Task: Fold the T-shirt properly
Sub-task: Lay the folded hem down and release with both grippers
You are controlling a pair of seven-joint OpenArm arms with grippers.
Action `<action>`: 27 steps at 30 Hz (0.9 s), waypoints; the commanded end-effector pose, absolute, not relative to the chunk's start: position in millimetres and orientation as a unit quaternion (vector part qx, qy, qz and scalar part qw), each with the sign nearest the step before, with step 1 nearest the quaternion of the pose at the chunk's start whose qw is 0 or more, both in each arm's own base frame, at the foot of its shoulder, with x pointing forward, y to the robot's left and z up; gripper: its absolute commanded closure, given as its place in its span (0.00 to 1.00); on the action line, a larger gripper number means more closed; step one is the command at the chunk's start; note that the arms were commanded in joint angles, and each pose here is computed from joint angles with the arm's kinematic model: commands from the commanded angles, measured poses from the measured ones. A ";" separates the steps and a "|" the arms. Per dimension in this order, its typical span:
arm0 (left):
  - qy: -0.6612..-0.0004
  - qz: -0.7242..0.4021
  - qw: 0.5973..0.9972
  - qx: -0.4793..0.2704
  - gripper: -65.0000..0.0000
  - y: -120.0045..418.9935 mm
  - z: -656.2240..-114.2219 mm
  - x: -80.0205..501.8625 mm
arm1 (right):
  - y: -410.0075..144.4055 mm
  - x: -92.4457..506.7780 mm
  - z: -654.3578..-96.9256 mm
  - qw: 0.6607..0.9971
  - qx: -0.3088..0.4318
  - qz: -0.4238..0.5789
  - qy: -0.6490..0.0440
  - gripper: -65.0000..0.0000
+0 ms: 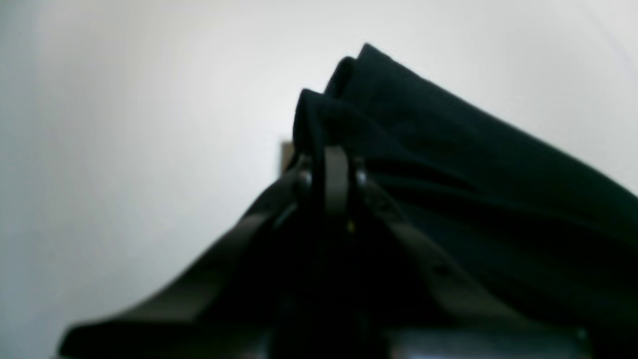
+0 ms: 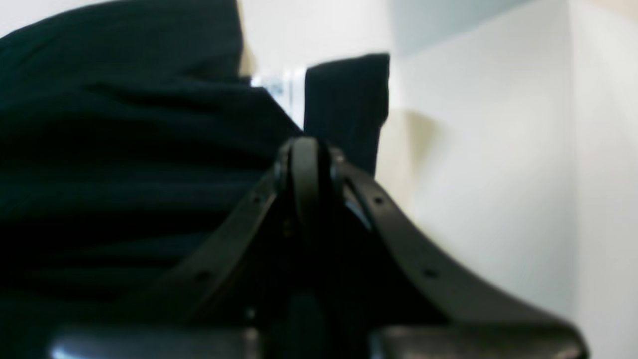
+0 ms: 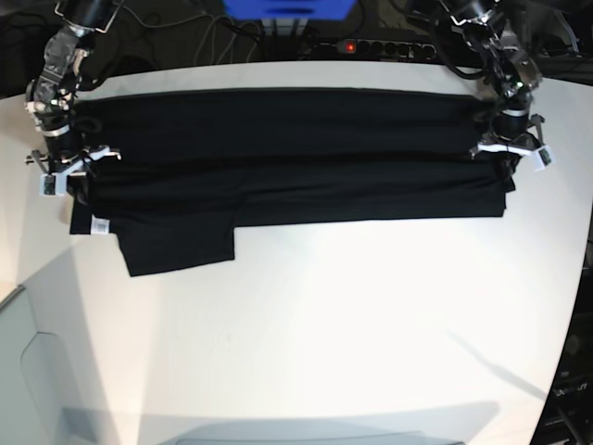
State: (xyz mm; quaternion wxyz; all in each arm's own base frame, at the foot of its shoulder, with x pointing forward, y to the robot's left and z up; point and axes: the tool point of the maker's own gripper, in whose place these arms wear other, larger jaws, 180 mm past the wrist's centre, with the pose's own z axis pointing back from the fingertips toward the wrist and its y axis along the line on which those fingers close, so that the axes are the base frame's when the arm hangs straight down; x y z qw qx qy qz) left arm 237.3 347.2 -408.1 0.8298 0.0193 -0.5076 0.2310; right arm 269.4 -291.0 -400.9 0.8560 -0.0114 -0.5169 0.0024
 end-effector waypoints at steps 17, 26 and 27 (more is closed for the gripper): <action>-0.524 0.224 0.822 0.013 0.64 346.3 -400.2 255.9 | -306.9 279.5 -346.5 0.814 -0.046 0.008 -0.578 0.54; -0.524 0.224 0.822 0.012 0.48 345.2 -400.6 256.1 | -287.8 312.3 -295.1 0.765 -0.047 0.005 -0.642 0.46; -0.524 0.224 0.822 0.012 0.48 345.2 -400.6 256.1 | -281.4 319.1 -298.2 0.770 -0.042 0.020 -0.637 0.45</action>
